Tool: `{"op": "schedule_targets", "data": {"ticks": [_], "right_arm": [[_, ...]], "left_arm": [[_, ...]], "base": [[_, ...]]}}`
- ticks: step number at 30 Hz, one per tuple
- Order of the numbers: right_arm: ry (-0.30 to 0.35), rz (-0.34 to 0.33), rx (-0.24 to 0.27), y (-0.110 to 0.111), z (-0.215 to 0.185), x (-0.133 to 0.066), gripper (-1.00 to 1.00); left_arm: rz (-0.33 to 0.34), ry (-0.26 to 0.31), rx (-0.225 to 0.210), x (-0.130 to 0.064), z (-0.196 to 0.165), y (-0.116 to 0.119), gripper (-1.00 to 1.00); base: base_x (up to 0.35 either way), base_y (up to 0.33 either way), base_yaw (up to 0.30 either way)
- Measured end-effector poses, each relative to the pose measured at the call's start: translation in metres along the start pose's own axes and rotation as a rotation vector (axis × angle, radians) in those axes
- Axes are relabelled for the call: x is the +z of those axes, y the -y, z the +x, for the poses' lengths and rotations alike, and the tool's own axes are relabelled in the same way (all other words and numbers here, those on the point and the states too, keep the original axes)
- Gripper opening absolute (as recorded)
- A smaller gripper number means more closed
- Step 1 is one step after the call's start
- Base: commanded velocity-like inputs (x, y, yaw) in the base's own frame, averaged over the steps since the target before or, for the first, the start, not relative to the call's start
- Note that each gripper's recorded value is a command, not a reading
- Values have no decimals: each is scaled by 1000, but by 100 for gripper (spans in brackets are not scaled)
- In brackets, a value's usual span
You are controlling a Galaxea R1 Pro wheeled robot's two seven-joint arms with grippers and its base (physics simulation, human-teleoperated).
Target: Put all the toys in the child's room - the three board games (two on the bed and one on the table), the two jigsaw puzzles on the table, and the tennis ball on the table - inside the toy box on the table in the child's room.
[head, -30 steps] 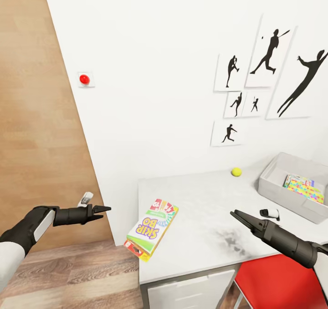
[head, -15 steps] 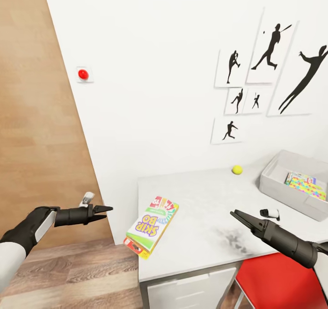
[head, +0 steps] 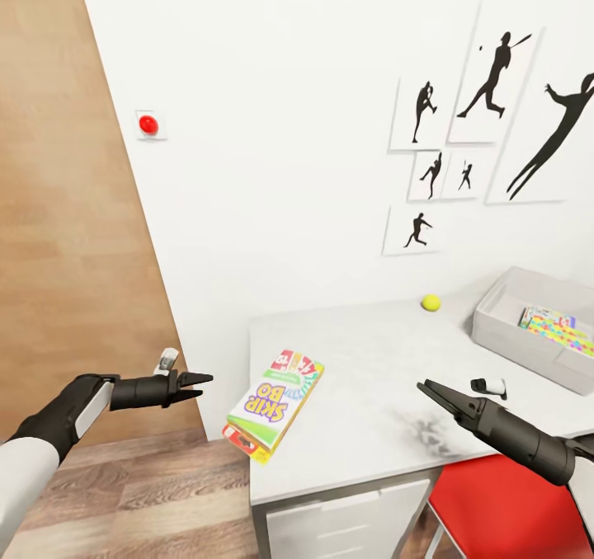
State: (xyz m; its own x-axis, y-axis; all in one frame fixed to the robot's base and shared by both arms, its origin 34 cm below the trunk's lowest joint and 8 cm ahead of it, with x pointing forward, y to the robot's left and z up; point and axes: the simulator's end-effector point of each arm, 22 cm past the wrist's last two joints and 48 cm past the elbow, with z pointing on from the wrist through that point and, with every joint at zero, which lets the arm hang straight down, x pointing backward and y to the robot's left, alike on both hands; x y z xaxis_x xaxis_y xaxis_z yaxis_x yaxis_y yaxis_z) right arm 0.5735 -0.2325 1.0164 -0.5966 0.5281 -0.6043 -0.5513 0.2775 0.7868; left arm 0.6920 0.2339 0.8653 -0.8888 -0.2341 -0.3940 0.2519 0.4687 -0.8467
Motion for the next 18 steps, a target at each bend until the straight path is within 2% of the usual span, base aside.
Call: {"op": "schedule_targets", "data": {"ticks": [7, 13, 18], "right_arm": [[0, 0, 0, 9, 7, -2, 100], [5, -1, 0, 16, 12, -4, 100], [10, 1, -1, 23, 16, -6, 100]], "left_arm": [[6, -7, -11, 7, 7, -8, 100], [8, -20, -58, 19, 23, -24, 100], [3, -24, -79, 23, 32, -36, 100]], "base": [[0, 0, 0], [0, 0, 0], [0, 0, 0]]}}
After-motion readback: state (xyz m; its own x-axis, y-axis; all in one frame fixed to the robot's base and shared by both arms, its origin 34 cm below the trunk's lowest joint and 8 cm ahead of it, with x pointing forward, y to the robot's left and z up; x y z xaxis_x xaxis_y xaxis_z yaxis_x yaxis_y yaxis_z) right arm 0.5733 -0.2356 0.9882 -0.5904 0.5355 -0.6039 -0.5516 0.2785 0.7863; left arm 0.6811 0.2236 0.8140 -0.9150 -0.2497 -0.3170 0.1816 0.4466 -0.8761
